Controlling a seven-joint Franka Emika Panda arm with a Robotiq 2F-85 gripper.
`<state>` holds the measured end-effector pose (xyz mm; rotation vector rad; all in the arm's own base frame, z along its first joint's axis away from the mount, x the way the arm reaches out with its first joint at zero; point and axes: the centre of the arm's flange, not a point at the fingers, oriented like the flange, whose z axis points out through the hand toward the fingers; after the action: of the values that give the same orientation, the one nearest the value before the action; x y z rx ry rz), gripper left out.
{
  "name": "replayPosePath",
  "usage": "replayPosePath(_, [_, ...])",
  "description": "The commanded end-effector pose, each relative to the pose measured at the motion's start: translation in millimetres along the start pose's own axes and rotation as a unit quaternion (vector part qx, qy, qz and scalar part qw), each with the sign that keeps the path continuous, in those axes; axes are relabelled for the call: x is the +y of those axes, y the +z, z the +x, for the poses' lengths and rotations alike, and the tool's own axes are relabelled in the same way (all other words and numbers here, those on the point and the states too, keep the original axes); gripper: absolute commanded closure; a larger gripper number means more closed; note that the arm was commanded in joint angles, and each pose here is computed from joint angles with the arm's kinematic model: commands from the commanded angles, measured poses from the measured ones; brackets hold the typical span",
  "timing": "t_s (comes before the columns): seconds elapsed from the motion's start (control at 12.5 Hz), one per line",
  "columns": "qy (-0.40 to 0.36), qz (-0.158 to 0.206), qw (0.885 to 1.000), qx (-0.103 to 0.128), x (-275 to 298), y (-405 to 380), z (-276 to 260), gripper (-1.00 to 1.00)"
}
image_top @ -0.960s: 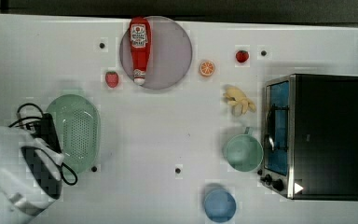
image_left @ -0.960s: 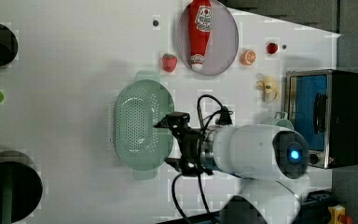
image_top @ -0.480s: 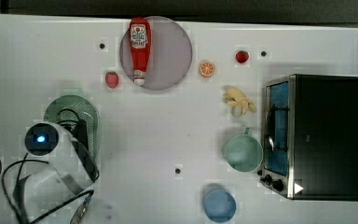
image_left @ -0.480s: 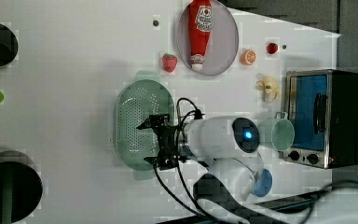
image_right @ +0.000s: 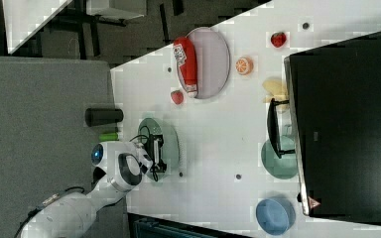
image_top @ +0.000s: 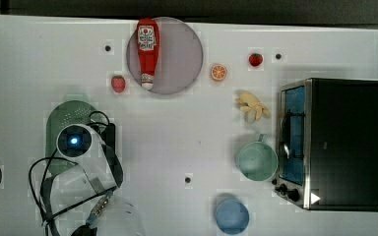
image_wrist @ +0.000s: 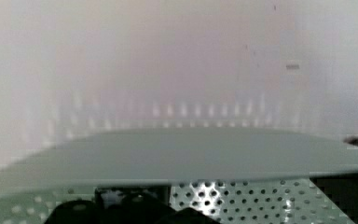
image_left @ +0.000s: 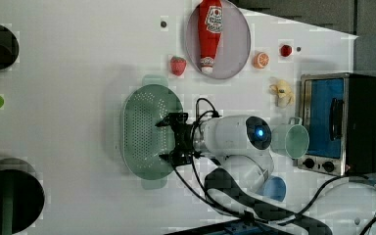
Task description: Drag strainer left to right.
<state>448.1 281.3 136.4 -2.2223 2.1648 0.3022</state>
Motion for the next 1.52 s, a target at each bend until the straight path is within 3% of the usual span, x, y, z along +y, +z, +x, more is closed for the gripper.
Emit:
replayPosePath(0.08, [0.005,0.014,1.0,-0.001,-3,-17,-14,-1.0])
replayPosePath(0.88, [0.055,0.029,0.997,0.035,-16,-36,85,-1.0])
replayPosePath(1.52, [0.028,0.029,0.998,0.057,-27,-51,189,-1.0])
